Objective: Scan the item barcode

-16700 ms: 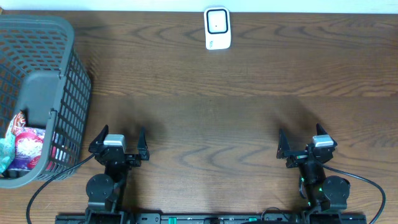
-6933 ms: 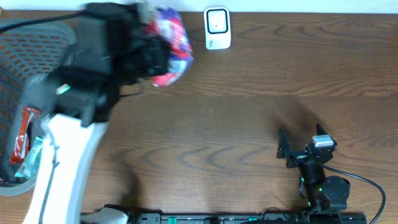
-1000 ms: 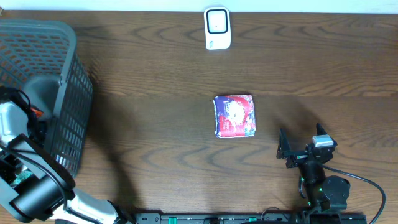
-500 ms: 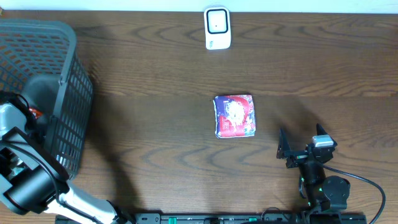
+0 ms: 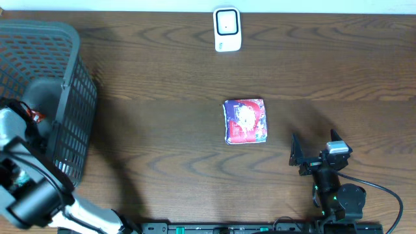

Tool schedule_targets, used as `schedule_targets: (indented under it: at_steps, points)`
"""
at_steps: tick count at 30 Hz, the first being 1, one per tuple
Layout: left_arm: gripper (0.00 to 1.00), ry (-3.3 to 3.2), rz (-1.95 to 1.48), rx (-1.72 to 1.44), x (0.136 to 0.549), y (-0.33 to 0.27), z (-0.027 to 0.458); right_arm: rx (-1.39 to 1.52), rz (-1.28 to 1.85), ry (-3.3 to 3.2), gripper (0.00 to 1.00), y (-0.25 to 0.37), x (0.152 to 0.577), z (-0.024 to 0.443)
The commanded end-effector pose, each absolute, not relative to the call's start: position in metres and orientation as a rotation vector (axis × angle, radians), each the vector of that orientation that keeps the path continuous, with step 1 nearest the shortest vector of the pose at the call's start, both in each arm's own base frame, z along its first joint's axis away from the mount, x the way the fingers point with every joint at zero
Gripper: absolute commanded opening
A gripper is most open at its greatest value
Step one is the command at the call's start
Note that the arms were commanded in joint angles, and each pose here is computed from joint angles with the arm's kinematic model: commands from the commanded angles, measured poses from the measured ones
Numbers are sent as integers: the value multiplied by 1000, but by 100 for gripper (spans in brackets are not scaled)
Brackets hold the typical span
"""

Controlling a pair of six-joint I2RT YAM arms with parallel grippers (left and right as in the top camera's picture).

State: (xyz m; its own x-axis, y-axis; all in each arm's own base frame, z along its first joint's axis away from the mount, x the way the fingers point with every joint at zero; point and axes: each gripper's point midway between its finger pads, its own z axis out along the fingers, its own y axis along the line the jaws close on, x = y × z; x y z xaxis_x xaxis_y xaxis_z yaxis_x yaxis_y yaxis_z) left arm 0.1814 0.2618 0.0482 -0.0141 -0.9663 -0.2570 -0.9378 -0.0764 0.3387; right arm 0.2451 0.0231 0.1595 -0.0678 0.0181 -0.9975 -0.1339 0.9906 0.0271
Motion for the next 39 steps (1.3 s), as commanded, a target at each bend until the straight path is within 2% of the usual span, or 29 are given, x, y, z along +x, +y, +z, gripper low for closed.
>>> schedule_targets:
  at_steps: [1, 7, 12, 15, 18, 21, 23, 24, 27, 31, 35, 39]
  points:
    - [7, -2227, -553, 2361, 206, 268, 111, -79, 133, 1635, 99, 23, 245, 159]
    - [7, -2516, -70, 2650, 253, 247, 195, -79, 133, 1635, 99, 23, 245, 159]
    - [7, -2892, 484, 2726, 291, 220, 288, -79, 133, 1635, 99, 23, 245, 159]
    - [7, -3162, 863, 2563, 311, 185, 340, -79, 133, 1635, 99, 23, 245, 159]
    - [8, -3420, 1251, 2206, 334, 134, 379, -79, 133, 1635, 99, 23, 245, 159]
    - [7, -3567, 1523, 1770, 353, 72, 396, -79, 133, 1635, 99, 23, 245, 159]
    - [7, -3712, 1587, 1350, 362, 24, 398, -79, 133, 1635, 99, 23, 245, 159]
    - [7, -3824, 1573, 939, 366, -18, 393, -79, 133, 1635, 99, 23, 245, 159]
    - [7, -3897, 1441, 482, 368, -74, 372, -79, 133, 1635, 99, 23, 245, 159]
    - [8, -3875, 1166, 151, 365, -130, 324, -79, 133, 1635, 99, 23, 245, 159]
    - [7, -3723, 920, -234, 349, -189, 257, -79, 133, 1635, 99, 23, 245, 159]
    - [7, -3544, 777, -376, 333, -227, 196, -79, 133, 1635, 99, 23, 245, 159]
